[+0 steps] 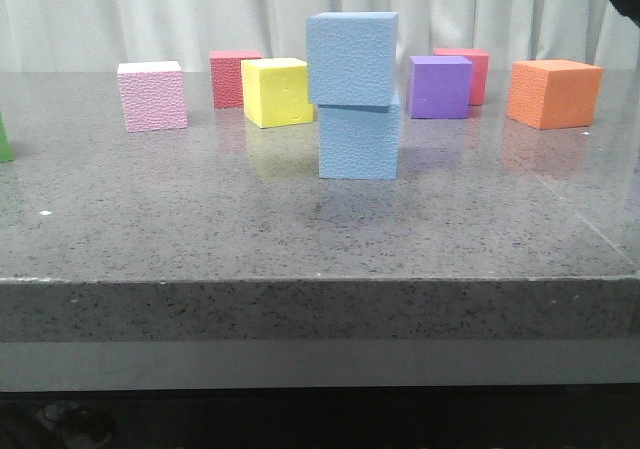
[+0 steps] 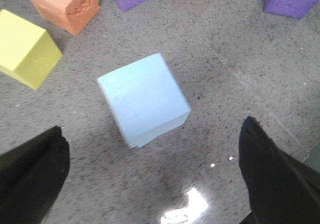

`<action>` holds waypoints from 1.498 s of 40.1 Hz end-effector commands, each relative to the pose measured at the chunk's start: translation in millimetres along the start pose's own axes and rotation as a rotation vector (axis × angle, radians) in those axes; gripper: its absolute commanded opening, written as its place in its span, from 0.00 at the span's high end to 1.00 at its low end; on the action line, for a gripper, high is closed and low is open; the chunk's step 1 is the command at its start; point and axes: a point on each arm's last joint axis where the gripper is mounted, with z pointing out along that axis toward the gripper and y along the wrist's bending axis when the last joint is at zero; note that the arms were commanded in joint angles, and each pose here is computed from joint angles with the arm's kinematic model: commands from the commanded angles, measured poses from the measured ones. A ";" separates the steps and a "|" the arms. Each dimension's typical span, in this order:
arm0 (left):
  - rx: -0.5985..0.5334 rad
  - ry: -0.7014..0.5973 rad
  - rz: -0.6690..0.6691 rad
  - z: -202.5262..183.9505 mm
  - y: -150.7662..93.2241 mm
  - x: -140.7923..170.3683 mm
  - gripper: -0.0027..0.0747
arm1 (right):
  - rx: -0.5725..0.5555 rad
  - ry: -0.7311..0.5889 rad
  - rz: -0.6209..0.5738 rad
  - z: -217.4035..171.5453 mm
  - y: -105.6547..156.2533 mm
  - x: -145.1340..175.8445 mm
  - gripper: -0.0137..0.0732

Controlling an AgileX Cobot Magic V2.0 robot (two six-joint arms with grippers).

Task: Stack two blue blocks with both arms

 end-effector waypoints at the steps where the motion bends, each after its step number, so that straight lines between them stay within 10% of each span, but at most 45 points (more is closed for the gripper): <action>1: -0.014 -0.180 0.021 -46.7 12.5 2.2 0.11 | 0.013 -0.093 -0.001 -9.0 -1.6 -11.5 0.09; 25: -0.042 -0.298 0.027 -102.1 22.8 164.5 0.11 | 0.013 -0.101 0.000 -9.1 -1.6 -12.2 0.09; 43: -0.048 -0.339 0.031 -111.5 20.5 191.9 0.14 | 0.006 -0.195 0.010 -40.0 2.5 2.8 0.19; 55: -0.048 -0.339 0.031 -111.5 20.5 191.9 0.69 | -0.001 -0.243 0.014 -57.8 5.3 14.8 0.93; 60: -0.047 -0.334 0.031 -111.3 20.4 192.3 0.98 | -0.004 -0.218 0.014 -56.9 5.6 16.8 0.92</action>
